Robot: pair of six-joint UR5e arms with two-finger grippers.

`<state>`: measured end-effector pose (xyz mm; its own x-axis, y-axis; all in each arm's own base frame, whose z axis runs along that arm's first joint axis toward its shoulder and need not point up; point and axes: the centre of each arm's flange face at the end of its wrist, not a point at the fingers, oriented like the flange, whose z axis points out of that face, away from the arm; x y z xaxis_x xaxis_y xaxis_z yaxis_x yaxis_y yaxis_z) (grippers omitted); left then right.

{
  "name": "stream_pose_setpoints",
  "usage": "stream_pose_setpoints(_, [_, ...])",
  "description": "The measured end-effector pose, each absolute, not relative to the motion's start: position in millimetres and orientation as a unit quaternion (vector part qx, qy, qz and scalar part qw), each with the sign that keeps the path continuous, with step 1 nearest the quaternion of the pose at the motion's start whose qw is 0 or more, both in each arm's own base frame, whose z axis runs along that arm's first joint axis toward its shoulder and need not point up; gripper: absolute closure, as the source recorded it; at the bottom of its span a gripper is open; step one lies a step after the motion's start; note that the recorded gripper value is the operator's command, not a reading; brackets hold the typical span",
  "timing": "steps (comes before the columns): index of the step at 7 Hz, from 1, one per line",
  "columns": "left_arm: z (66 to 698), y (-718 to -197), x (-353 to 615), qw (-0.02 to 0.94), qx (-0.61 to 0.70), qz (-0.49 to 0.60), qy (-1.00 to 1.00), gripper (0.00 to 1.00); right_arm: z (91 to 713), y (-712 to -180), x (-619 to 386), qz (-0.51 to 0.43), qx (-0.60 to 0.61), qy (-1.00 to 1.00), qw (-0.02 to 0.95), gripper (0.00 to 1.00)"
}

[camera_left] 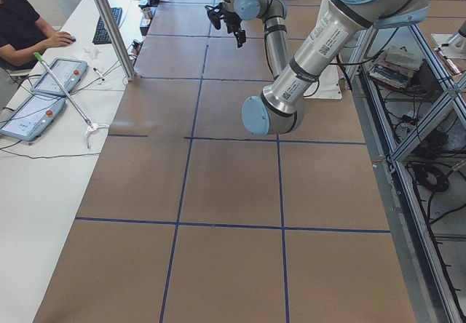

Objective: Left arm hands cup to right arm to dump lemon

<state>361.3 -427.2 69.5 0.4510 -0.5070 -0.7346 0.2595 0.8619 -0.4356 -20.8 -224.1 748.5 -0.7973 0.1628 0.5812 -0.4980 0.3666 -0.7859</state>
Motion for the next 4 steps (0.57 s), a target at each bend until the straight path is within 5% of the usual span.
stream_pose_setpoints(4, [70.2, -430.4, 360.5, 0.844, -0.105, -0.239, 0.469, 0.0, 749.0, -223.3, -12.7, 0.575, 0.01, -0.791, 0.209, 0.92])
